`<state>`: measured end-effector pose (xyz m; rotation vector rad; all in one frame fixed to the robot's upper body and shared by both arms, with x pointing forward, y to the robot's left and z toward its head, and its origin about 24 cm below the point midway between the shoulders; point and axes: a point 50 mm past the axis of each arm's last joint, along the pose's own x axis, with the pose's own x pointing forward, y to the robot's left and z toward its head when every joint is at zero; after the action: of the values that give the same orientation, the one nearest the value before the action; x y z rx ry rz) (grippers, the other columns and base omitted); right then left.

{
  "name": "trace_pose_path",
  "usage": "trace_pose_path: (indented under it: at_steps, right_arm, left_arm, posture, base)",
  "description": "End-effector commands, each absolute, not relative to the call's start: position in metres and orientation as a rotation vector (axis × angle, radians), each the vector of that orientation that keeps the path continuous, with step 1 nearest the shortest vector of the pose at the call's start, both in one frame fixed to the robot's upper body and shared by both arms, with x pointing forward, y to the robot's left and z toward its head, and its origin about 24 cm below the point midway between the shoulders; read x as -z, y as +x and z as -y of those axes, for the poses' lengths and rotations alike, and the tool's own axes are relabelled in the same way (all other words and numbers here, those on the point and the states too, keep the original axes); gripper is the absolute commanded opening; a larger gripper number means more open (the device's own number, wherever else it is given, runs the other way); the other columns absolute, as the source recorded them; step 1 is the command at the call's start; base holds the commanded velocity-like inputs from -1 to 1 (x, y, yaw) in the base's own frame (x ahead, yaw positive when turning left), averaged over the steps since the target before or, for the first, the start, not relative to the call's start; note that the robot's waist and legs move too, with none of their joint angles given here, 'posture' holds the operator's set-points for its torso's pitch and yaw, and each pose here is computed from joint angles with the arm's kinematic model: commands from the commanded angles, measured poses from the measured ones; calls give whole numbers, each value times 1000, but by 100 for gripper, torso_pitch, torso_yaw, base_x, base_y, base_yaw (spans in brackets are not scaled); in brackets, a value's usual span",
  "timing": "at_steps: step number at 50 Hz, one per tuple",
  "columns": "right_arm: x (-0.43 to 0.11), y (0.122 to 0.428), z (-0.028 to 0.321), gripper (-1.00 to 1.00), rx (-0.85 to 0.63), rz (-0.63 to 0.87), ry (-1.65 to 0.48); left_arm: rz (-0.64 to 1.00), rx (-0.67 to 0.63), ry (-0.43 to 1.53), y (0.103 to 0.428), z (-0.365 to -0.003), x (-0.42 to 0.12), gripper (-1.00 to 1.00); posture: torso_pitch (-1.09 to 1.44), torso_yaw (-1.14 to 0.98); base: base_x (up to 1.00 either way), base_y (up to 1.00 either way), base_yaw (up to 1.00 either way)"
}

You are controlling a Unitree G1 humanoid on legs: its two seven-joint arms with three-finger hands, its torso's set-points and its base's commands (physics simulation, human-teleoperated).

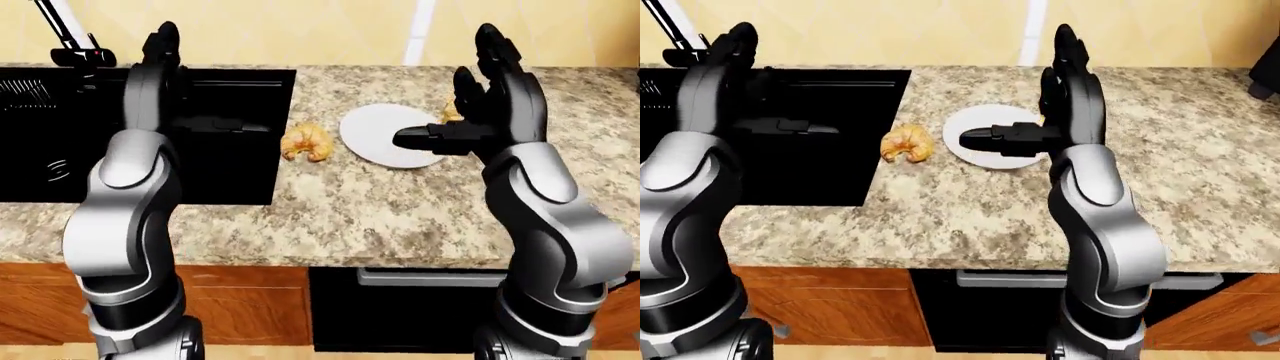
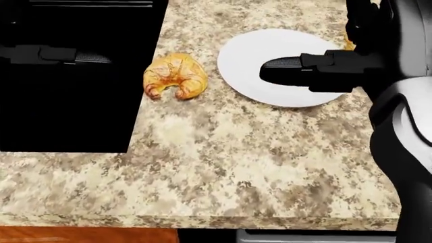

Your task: Place the pastries on the plates.

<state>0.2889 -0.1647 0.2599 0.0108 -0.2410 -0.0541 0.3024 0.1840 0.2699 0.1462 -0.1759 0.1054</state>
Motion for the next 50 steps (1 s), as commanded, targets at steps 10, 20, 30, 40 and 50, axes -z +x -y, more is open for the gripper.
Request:
trace_pose_path:
  at_steps: [10,20,30,40,50]
  right_arm:
    - [-267,286,168,100,76,295,38]
    - [-265,287,167,100,80,301,32]
    - [-265,285,166,100,74,303,20]
    - [-271,284,168,100,81,302,14]
    - [-267,283,166,100,69,298,9]
  left_arm:
    - [230,-106,149,300,-183,-281,100]
    - [231,-114,151,298,-186,-281,100]
    - [220,-117,158,296,-187,-279,100]
    - [202,-123,185,292,-191,-279,100]
    - [124,-138,285,278,-206,-275,100]
  posture:
    - [0,0]
    - [0,0]
    - [0,0]
    - [0,0]
    - [0,0]
  base:
    - [0,-14,0]
    - [0,-67,0]
    - [0,0,0]
    - [0,0,0]
    - [0,0,0]
